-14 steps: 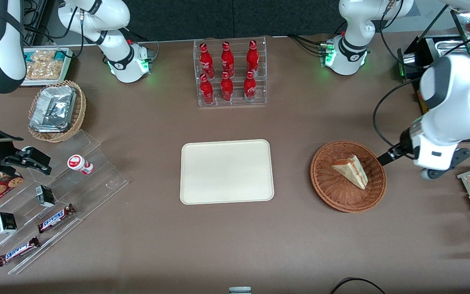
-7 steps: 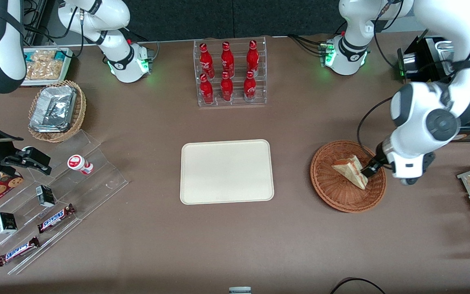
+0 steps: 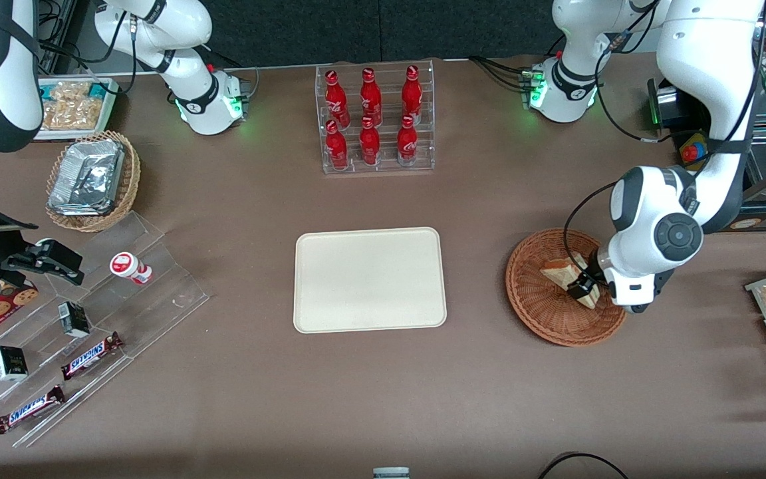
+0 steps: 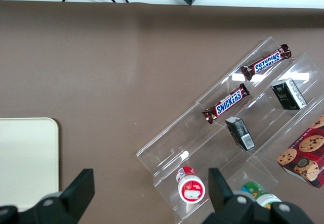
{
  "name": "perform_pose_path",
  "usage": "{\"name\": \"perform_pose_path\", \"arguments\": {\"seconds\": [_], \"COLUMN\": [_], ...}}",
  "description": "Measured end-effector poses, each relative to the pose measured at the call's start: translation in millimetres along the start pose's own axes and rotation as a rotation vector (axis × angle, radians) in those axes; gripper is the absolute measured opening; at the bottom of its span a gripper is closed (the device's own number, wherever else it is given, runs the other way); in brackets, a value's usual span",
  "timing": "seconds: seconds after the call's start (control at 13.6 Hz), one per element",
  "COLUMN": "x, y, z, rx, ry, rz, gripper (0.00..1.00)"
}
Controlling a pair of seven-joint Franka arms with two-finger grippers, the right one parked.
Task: Place sandwich from basket to tray
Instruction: 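Close the left gripper on the sandwich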
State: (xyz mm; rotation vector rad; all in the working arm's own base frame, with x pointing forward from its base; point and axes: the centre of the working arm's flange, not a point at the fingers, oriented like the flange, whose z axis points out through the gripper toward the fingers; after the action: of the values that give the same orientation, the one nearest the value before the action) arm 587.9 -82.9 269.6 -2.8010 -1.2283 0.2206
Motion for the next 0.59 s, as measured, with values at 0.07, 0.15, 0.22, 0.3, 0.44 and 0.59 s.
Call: {"name": "perform_pose_path", "arguments": {"seconds": [0.07, 0.15, 0.22, 0.3, 0.44, 0.59], "x": [0, 1, 1, 2, 2, 2], "y": [0, 1, 2, 3, 3, 3], "z": [8, 13, 18, 22, 26, 27], "rx": [0.008, 0.012, 0.012, 0.011, 0.015, 0.016], "ry": [-0.007, -0.011, -0.012, -0.013, -0.016, -0.017], "rz": [0.0, 0.0, 0.0, 0.0, 0.0, 0.0], "gripper": [1.0, 1.0, 0.99, 0.98, 0.9, 0.67]}}
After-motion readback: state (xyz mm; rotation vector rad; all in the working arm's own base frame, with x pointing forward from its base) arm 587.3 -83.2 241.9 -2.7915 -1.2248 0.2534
